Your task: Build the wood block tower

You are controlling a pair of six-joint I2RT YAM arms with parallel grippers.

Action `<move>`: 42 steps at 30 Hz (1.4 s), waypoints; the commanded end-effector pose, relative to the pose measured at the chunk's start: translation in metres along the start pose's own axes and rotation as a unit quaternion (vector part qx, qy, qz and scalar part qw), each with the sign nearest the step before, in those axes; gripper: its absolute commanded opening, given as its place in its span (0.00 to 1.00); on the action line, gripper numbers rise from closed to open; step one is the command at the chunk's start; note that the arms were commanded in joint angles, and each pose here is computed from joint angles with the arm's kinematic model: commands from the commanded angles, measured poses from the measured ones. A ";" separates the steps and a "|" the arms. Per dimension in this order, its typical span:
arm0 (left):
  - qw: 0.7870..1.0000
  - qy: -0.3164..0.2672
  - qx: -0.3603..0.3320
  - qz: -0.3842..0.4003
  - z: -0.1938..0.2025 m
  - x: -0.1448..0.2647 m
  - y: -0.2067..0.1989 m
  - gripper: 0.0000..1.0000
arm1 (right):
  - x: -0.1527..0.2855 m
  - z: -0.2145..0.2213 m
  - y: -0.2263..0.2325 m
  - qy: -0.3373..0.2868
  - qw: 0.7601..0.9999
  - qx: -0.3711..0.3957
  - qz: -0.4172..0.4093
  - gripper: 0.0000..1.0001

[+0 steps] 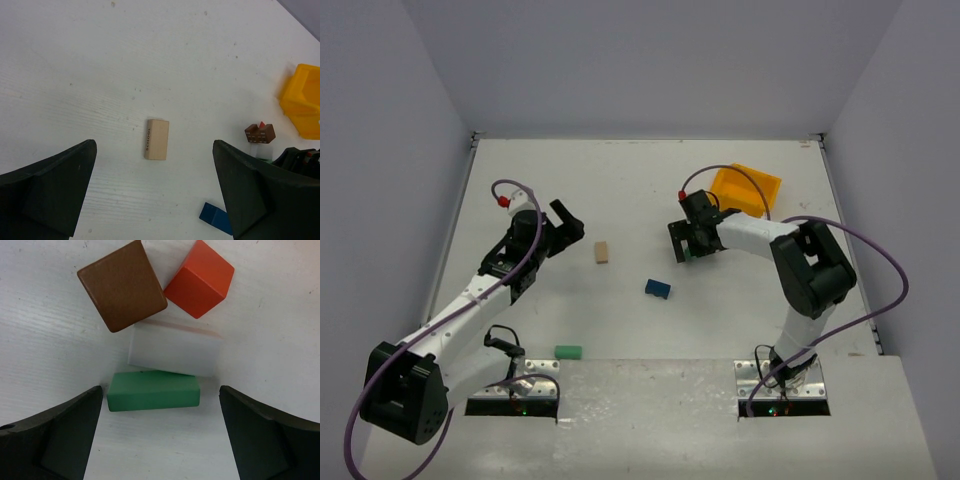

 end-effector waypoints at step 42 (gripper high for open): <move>0.999 -0.012 -0.009 0.046 -0.005 0.005 -0.010 1.00 | 0.036 0.060 0.010 0.136 0.989 0.002 -0.063 0.57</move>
Point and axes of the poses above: each gripper's point midway between its finger pads, its own x axis back along the fingers, its own y axis along the line the jaws close on, z = x × y, the point moved 8 cm from there along x, back along the fingers, and after that the axes turned 15 degrees about x, right-handed, at the moved point
